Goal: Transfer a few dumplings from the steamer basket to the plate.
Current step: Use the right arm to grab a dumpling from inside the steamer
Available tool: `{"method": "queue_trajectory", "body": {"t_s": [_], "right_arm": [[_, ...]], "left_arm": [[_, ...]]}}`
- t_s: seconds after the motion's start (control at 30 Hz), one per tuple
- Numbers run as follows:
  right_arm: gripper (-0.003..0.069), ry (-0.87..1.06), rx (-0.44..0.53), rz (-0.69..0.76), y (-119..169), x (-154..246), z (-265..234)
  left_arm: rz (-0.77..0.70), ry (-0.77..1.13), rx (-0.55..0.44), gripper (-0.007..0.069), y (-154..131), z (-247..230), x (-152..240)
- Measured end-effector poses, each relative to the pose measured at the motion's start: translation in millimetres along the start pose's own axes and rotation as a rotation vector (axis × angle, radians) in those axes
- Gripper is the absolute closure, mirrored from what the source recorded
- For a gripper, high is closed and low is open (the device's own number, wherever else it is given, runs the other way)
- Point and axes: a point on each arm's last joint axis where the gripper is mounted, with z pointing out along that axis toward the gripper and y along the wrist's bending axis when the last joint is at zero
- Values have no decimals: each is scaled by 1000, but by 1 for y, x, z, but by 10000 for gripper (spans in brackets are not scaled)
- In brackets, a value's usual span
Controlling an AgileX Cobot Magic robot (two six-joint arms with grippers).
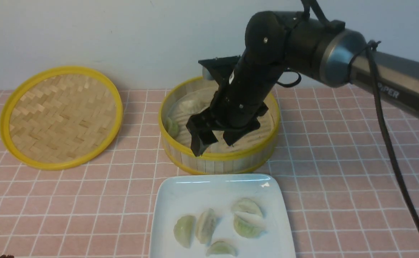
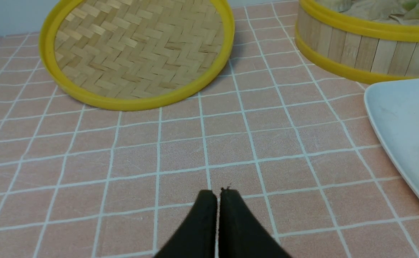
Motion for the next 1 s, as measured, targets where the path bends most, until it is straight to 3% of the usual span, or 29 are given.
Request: {"method": "queue_trajectory", "body": {"t_s": [0.13,0.33,0.5,0.87,1.0], "right_arm": [[104,-39,22,2,-7,-8,-10],[112,-249,186,-43,-47,-31,2],[111,-310,271,-109,-72,-40,34],[111,-309,344,-202,-97,-38,102],[134,-310,336,-190,-97,-38,105]], "left_arm": [[0,0,0,631,0,0,0],[0,0,0,631,0,0,0],[0,0,0,631,0,0,0],[0,0,0,631,0,0,0],[0,0,0,631,0,0,0]]}}
